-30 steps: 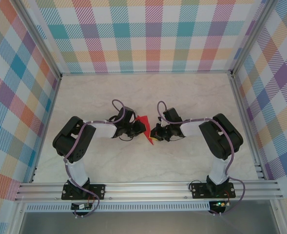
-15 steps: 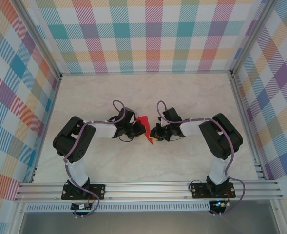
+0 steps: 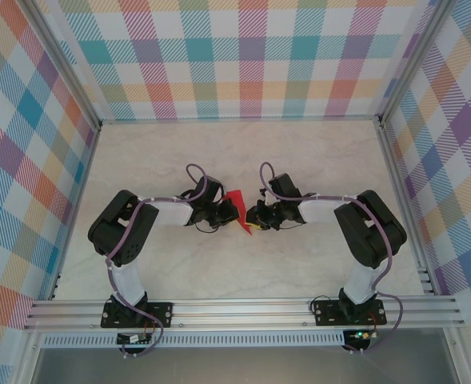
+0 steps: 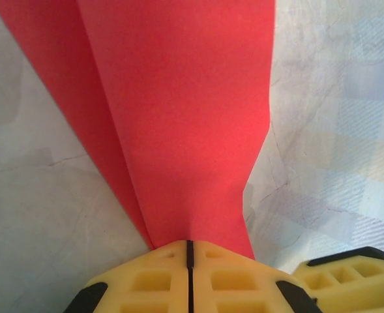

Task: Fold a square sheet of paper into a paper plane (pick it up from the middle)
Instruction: Fold the wing for the fifth time at the center of the table.

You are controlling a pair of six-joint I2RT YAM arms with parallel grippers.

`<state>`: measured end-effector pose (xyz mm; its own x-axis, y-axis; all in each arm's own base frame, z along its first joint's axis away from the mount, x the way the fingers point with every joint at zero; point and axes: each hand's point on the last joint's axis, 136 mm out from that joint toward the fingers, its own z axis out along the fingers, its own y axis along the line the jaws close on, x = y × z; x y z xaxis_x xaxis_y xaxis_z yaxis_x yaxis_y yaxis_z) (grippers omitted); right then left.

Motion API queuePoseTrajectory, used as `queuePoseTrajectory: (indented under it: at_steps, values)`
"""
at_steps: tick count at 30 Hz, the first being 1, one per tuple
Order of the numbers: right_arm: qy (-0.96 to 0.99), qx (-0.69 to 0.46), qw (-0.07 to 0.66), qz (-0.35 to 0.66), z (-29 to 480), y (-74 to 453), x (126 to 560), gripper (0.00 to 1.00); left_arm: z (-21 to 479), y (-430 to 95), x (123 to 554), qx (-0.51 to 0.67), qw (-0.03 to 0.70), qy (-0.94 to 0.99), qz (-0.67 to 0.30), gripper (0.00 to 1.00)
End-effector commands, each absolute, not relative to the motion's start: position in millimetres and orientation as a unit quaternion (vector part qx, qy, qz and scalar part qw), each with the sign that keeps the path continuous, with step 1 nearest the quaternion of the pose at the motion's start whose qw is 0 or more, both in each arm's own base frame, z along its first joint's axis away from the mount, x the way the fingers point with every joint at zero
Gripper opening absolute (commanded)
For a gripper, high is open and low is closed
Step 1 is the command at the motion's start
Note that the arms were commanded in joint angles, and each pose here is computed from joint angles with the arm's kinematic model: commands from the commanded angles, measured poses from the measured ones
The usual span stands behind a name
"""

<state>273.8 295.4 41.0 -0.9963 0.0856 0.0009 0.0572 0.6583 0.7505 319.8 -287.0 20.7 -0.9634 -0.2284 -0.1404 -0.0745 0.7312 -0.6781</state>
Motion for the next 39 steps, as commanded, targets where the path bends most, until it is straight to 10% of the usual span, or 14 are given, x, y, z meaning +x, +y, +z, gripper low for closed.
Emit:
queuePoseTrajectory:
  at_steps: [1, 28, 39]
  values:
    - [0.912, 0.029, -0.004, 0.409, 40.3, 294.6, 259.2, 0.18, -6.0, -273.4, 309.3, -0.091, 0.087, 0.944, -0.305, 0.08]
    - [0.923, 0.057, -0.054, 0.377, -3.0, 282.9, 238.8, 0.10, -9.0, -271.1, 307.8, -0.096, 0.087, 0.945, -0.299, 0.07]
    - [0.928, 0.006, 0.030, 0.370, 50.5, 285.2, 251.7, 0.17, -9.1, -271.1, 307.5, -0.094, 0.086, 0.946, -0.299, 0.07]
